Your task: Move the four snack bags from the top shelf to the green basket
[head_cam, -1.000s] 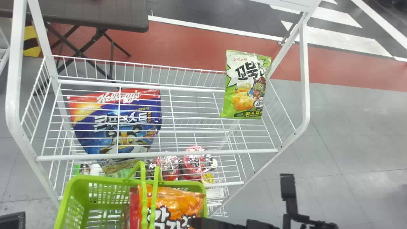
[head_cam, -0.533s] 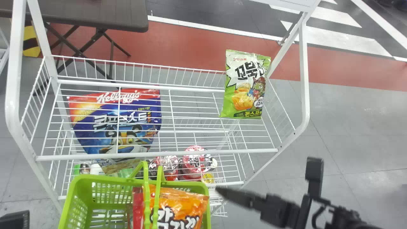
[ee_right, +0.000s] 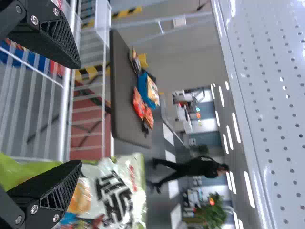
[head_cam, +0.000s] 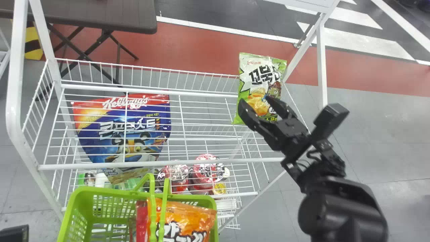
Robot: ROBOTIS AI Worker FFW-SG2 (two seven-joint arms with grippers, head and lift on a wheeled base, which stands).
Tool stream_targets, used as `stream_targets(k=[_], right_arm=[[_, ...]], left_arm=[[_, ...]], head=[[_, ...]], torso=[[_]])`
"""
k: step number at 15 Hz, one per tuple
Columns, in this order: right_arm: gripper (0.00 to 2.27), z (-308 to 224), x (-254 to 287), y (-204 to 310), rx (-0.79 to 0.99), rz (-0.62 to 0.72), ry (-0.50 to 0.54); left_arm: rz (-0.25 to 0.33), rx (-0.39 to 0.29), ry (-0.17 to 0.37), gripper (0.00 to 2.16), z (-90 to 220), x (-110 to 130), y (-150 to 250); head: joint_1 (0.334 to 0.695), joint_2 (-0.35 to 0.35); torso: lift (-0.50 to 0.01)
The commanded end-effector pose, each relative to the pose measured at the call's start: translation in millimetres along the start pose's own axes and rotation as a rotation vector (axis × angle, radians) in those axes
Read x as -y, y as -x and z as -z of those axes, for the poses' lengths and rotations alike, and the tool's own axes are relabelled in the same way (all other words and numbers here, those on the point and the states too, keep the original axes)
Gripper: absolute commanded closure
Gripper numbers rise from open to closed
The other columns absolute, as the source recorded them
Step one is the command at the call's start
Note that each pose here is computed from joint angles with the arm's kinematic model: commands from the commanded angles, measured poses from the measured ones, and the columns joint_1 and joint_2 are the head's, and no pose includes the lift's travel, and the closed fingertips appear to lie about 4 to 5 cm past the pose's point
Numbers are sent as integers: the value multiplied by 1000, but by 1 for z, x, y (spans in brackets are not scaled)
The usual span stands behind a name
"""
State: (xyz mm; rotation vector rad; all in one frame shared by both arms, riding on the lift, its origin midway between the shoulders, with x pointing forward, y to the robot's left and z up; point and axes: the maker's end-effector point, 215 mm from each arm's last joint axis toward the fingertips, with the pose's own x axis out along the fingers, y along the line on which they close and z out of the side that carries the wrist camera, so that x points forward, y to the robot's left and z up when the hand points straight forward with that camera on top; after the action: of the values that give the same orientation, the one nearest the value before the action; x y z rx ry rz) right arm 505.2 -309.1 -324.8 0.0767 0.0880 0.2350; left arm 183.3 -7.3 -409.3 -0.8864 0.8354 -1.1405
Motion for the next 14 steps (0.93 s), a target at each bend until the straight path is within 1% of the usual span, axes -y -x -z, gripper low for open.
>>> stream_targets(k=[1, 3, 6, 7, 8, 10, 11, 12, 13, 14], right_arm=[[117, 1, 22, -33, 6, 67, 51], [117, 6, 46, -52, -16, 111, 58], [117, 19, 86, -59, -64, 240, 66], [124, 27, 99, -60, -92, 270, 53], [124, 38, 107, -61, -123, 295, 32], [157, 56, 119, -62, -195, 311, 22], [535, 69, 123, -59, -242, 308, 8], [1291, 78, 121, -56, -278, 281, -17], [2132, 102, 117, -49, -353, 267, -84], [2240, 106, 107, -49, -358, 229, -129]], left_arm=[[-9, 2, 5, 1160, 1, -3, 4], [-15, 8, 10, 1160, 0, -5, 8], [-20, 16, 16, 1160, -1, -9, 12], [-20, 19, 13, 1160, -3, -9, 11], [-15, 29, 9, 1160, -6, -8, 12], [-17, 31, 6, 1160, -8, -9, 11], [-19, 31, 2, 1160, -10, -10, 9], [-22, 28, 4, 1160, -10, -11, 9], [-24, 29, 1, 1160, -11, -12, 9], [-27, 29, 1, 1160, -12, -13, 10]], head=[[695, -350], [695, -350], [695, -350], [695, -350], [695, -350], [695, -350], [695, -350], [695, -350], [695, -350], [695, -350]], torso=[[0], [0], [0], [0], [0], [0], [0], [0], [0], [0]])
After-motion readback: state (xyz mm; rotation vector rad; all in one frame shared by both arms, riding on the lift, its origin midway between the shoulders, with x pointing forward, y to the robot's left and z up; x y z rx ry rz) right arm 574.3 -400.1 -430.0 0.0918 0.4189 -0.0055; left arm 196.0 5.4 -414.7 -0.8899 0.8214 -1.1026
